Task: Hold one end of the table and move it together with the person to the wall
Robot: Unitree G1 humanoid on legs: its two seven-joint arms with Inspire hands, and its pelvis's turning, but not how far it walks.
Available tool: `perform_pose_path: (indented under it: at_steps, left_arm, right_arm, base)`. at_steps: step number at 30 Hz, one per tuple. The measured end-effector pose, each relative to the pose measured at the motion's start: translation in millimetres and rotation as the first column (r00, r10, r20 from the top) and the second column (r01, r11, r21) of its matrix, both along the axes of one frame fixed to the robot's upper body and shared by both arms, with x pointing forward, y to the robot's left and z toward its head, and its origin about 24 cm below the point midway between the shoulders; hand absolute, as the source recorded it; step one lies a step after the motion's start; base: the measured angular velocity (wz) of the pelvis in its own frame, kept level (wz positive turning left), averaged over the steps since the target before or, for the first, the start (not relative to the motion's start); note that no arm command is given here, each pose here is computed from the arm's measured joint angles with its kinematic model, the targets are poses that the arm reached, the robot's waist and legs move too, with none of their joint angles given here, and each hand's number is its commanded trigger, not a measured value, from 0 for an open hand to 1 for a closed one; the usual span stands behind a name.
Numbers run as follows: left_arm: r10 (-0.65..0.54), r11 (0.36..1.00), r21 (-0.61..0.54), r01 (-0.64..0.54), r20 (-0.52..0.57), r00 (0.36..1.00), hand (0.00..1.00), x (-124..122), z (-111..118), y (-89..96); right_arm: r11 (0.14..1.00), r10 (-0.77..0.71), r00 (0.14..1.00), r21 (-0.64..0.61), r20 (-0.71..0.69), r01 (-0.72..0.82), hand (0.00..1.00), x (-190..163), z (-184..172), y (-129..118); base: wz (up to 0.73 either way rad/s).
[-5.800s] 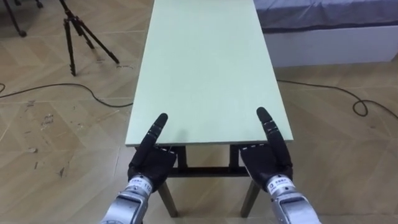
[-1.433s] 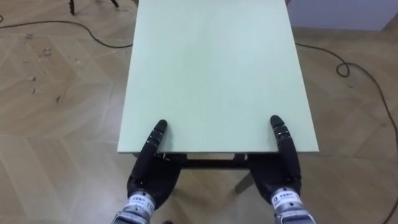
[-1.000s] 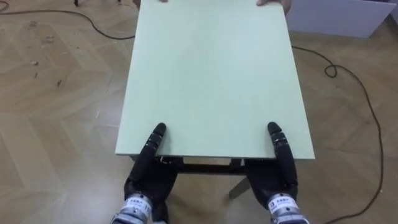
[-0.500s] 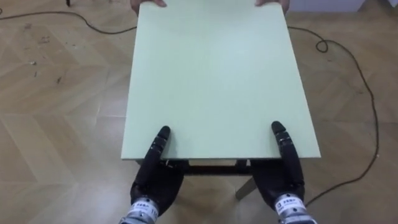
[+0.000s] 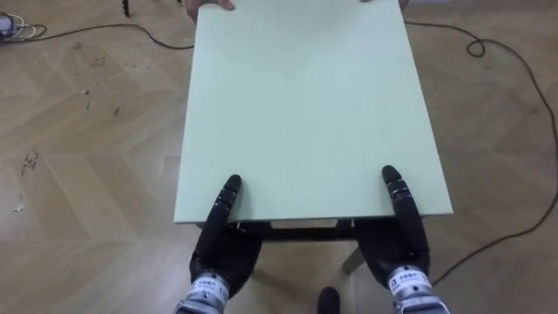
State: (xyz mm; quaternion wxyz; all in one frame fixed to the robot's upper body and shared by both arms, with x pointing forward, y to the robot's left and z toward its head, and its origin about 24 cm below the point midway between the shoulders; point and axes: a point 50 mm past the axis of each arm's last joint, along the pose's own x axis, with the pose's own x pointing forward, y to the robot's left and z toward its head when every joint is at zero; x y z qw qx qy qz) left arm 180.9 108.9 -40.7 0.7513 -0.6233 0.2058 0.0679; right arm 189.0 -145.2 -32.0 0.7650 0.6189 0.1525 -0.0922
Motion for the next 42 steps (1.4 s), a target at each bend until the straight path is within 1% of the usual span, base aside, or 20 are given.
perform_pose_path:
  at_steps: [2, 5, 11, 16, 20, 26, 33, 36, 42]
  left_arm:
    - [-0.025, 1.0, 0.003, 0.025, -0.016, 1.0, 1.0, -3, -2, -4.1]
    - [-0.033, 0.999, 0.013, 0.034, -0.019, 0.999, 1.0, -4, -3, -3.0]
    - [-0.036, 0.998, 0.045, 0.036, -0.003, 0.999, 1.0, -3, -1, 1.9]
    - [-0.022, 0.997, 0.079, 0.022, -0.002, 1.0, 1.0, -2, -1, 8.4]
    - [-0.027, 0.996, 0.089, 0.027, 0.001, 1.0, 1.0, -2, 0, 7.8]
    - [-0.018, 0.996, 0.092, 0.017, 0.01, 1.0, 1.0, -1, 1, 8.5]
    - [-0.014, 0.997, 0.074, 0.014, -0.006, 1.0, 1.0, -4, -1, 8.7]
    - [-0.015, 0.998, 0.063, 0.015, -0.004, 1.0, 1.0, -4, 0, 5.6]
    - [-0.007, 0.999, 0.041, 0.007, 0.001, 1.0, 1.0, -3, 2, 3.2]
  right_arm:
    - [0.999, -0.033, 0.999, 0.001, -0.026, 0.033, 1.0, -9, -5, -6]
    - [0.999, -0.04, 0.999, 0.007, -0.03, 0.041, 1.0, -12, -6, -7]
    - [0.999, -0.038, 0.999, 0.025, -0.03, 0.039, 1.0, -11, -6, -2]
    - [0.997, -0.049, 0.998, 0.059, -0.05, 0.052, 1.0, -14, -10, 10]
    - [0.996, -0.061, 0.997, 0.059, -0.047, 0.063, 1.0, -14, -10, 9]
    - [0.996, -0.06, 0.997, 0.058, -0.037, 0.062, 1.0, -13, -9, 11]
    - [0.999, -0.039, 0.999, 0.025, -0.021, 0.039, 1.0, -10, -7, 7]
    - [0.999, -0.034, 0.999, 0.006, -0.005, 0.034, 1.0, -6, -5, 3]
    - [1.0, -0.016, 1.0, 0.0, 0.007, 0.016, 1.0, -1, -1, 3]
  base:
    - [0.37]
    - [-0.12]
    - [-0.14]
    - [-0.06]
    - [0.16]
    - [0.11]
    - [0.12]
    - [0.14]
    - [0.22]
